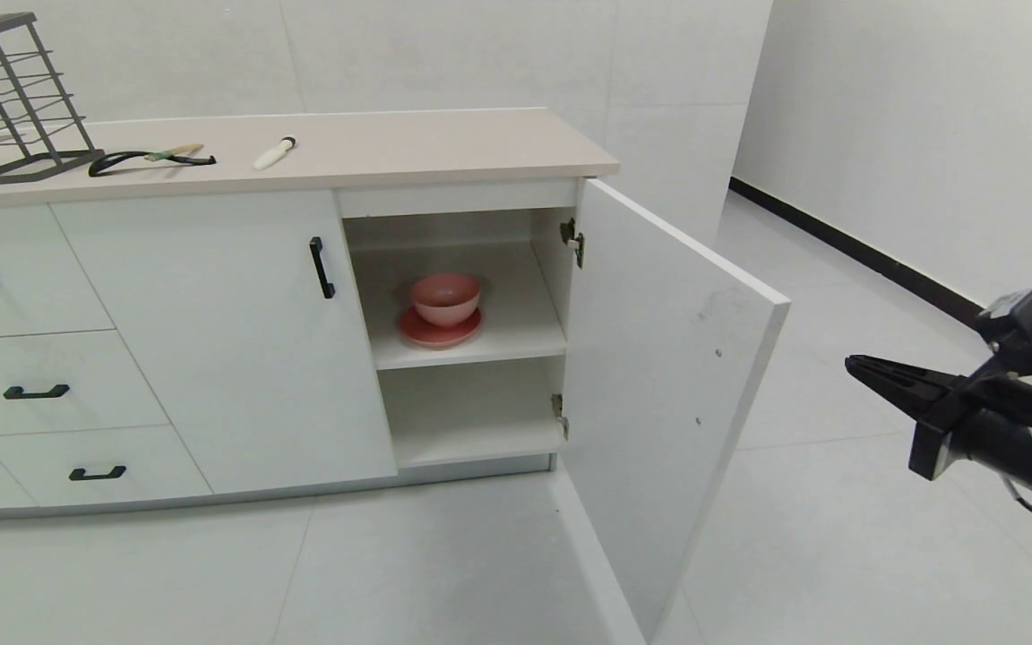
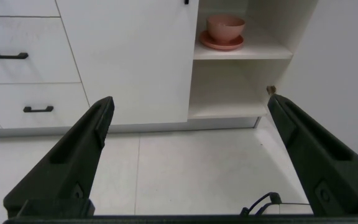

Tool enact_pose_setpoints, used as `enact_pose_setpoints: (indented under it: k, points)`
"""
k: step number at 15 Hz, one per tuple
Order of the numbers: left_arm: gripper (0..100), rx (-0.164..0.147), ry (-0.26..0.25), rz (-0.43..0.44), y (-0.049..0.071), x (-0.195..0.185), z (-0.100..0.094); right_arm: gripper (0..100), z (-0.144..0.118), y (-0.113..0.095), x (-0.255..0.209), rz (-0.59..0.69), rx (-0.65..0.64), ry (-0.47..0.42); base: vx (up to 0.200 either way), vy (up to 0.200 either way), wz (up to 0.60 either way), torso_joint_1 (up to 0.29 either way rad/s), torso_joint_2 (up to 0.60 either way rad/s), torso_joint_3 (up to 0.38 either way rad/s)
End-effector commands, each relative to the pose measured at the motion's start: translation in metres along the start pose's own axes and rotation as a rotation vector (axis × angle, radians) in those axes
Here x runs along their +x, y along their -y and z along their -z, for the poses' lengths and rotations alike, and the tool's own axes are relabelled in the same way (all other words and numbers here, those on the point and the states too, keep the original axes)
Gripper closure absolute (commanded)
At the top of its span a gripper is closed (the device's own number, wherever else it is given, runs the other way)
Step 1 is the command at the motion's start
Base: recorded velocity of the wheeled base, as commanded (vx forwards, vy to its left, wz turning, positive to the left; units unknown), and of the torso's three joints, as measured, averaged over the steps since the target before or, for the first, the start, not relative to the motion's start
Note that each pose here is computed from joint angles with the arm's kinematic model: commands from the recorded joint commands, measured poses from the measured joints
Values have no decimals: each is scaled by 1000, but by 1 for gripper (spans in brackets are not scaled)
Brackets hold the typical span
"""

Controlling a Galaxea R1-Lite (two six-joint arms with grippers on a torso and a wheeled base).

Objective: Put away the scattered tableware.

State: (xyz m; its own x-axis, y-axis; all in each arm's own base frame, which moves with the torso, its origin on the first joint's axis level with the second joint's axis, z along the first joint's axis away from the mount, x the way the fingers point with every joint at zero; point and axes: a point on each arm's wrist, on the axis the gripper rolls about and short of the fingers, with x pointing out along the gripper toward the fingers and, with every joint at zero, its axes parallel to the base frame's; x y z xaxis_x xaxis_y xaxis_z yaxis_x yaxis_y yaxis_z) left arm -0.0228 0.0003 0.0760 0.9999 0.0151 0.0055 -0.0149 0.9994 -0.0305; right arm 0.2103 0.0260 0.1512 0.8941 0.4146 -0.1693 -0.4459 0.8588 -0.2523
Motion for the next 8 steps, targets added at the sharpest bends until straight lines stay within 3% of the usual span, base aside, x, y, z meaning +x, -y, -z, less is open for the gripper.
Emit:
enact_pose_setpoints:
  k: [1,8]
  points:
    - [0,0,1,0,0,0,0,100,-1,10,29,-44,-44,33,0,0,0,0,0,0]
    - [0,-2,1,0,0,0,0,100,8,25,91,-167,-105,110,0,0,0,0,0,0]
